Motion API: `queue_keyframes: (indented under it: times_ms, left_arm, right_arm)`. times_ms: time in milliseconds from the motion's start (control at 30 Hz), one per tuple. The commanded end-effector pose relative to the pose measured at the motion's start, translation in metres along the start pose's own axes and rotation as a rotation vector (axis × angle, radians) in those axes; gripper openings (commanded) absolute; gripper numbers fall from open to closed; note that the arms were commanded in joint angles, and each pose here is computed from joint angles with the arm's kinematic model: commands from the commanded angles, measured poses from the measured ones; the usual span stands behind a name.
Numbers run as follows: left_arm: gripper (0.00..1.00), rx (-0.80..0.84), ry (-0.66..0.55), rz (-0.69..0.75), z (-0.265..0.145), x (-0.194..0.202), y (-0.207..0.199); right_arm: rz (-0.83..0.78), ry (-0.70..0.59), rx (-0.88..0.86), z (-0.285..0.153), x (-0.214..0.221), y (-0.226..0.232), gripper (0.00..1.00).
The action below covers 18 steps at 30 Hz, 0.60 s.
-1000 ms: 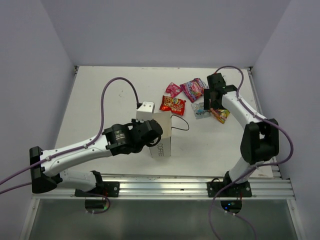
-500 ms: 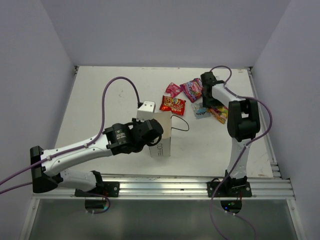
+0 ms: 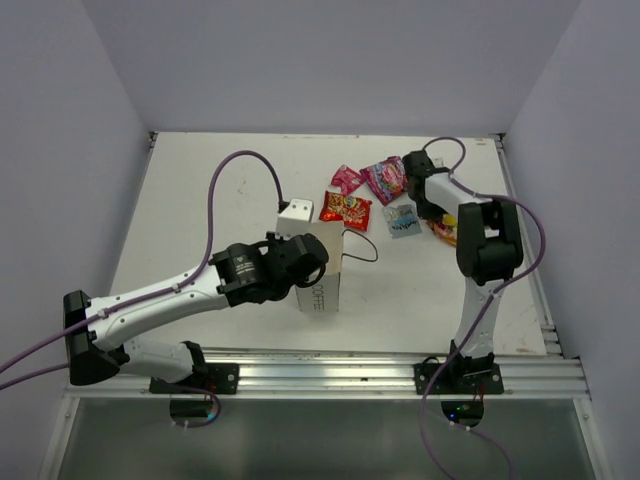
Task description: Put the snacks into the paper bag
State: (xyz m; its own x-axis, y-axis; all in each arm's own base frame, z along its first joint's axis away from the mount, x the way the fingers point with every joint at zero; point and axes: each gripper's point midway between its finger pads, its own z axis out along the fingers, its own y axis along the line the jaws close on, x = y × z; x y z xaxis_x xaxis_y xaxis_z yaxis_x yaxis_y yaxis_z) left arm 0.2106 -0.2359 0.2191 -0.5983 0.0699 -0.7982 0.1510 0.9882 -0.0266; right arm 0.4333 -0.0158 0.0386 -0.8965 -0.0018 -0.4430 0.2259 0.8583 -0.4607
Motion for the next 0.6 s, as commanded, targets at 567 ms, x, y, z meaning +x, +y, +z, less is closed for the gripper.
queue_keyframes:
  times_ms: [567]
  left_arm:
    - [0.00, 0.039, -0.029, -0.042, 0.008, -0.011, -0.010]
  right_arm:
    - [0.091, -0.333, -0.645, -0.276, -0.056, -0.036, 0.00]
